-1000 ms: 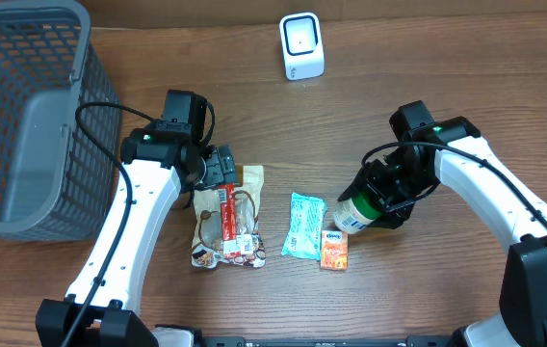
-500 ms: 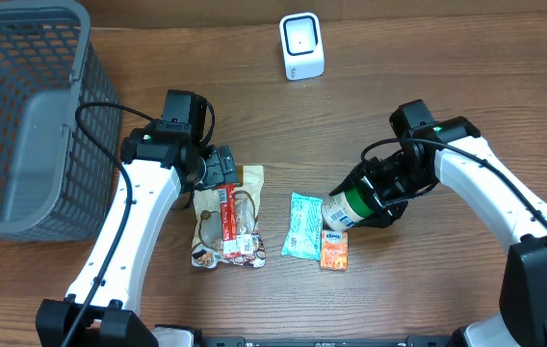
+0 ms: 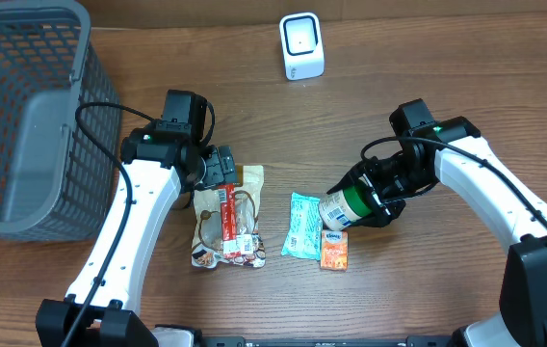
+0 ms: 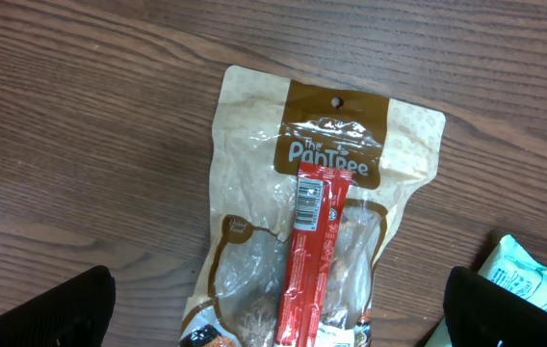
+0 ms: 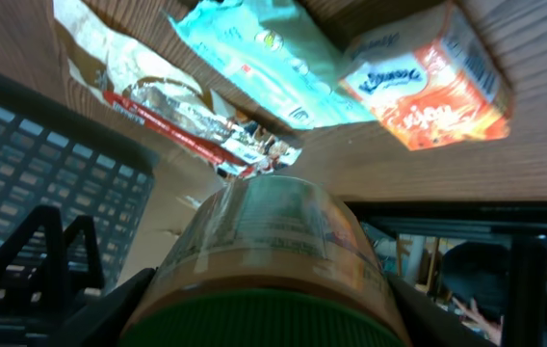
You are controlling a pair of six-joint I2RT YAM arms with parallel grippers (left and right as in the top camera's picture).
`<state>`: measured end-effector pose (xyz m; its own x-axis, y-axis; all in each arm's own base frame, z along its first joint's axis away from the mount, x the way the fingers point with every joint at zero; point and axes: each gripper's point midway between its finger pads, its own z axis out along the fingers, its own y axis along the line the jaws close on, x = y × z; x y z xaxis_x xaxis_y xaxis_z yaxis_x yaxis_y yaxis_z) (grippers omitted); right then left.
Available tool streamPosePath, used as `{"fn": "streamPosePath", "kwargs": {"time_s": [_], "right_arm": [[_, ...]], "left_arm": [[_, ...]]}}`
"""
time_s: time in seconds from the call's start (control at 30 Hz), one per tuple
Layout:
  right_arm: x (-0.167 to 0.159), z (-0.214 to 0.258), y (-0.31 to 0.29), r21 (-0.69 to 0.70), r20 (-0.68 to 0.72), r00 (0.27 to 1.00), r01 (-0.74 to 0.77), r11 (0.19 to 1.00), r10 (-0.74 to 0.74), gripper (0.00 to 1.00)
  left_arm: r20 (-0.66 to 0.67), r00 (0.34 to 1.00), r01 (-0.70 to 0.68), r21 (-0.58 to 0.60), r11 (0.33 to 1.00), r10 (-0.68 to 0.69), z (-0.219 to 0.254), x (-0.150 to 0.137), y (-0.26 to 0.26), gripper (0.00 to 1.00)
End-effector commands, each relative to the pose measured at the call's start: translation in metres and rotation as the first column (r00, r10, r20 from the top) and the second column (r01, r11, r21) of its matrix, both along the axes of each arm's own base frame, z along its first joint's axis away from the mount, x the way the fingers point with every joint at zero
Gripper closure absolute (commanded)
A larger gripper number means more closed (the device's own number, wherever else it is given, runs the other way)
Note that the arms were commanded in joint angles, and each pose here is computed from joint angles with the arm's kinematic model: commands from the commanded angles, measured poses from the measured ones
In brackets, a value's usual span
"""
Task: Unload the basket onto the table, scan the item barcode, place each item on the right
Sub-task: 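Lift the jar with the right gripper and turn it, then carry the jar to the white scanner and hold it in front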
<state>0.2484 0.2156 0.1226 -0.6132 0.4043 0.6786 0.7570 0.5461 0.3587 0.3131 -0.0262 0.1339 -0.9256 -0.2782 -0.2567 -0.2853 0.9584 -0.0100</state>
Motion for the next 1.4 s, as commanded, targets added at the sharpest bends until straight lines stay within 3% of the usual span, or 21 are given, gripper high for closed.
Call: {"fn": "streamPosePath", "kwargs": {"time_s": [0.0, 0.4, 0.57, 0.7, 0.83, 0.93, 1.1, 1.37], "right_arm": [[0.004, 0.021, 0.005, 0.066, 0.005, 1.0, 0.026, 0.997, -0.026, 0.94], [0.012, 0.015, -0.001, 0.025, 0.044, 0.998, 0.036, 0.999, -0.037, 0.94], [0.039, -0.01, -0.021, -0.153, 0.204, 0.978, 0.064, 0.986, -0.032, 0.95], [0.054, -0.032, -0.057, -0.384, 0.283, 0.959, 0.125, 0.915, -0.013, 0.96], [0.063, -0.041, -0.083, -0.516, 0.328, 0.945, 0.171, 0.839, 0.01, 0.96], [0.07, -0.042, -0.092, -0.558, 0.372, 0.923, 0.14, 0.818, 0.096, 0.96], [0.085, -0.039, -0.087, -0.567, 0.475, 0.82, 0.009, 0.824, 0.319, 0.96], [0.094, -0.033, -0.084, -0.573, 0.519, 0.751, -0.047, 0.818, 0.407, 0.96]], "left_arm": [[0.015, 1.0, -0.008, -0.01, 1.0, 0.008, 0.004, 0.004, -0.002, 0.0], [0.015, 1.0, -0.008, -0.01, 1.0, 0.008, 0.004, 0.004, -0.002, 0.0], [0.015, 1.0, -0.008, -0.01, 1.0, 0.008, 0.004, 0.004, -0.002, 0.0], [0.015, 1.0, -0.008, -0.01, 1.0, 0.008, 0.004, 0.004, -0.002, 0.0], [0.015, 1.0, -0.008, -0.01, 1.0, 0.008, 0.004, 0.004, -0.002, 0.0], [0.015, 1.0, -0.008, -0.01, 1.0, 0.008, 0.004, 0.004, -0.002, 0.0], [0.015, 1.0, -0.008, -0.01, 1.0, 0.008, 0.004, 0.004, -0.002, 0.0], [0.015, 1.0, -0.008, -0.01, 1.0, 0.008, 0.004, 0.004, -0.002, 0.0]]}}
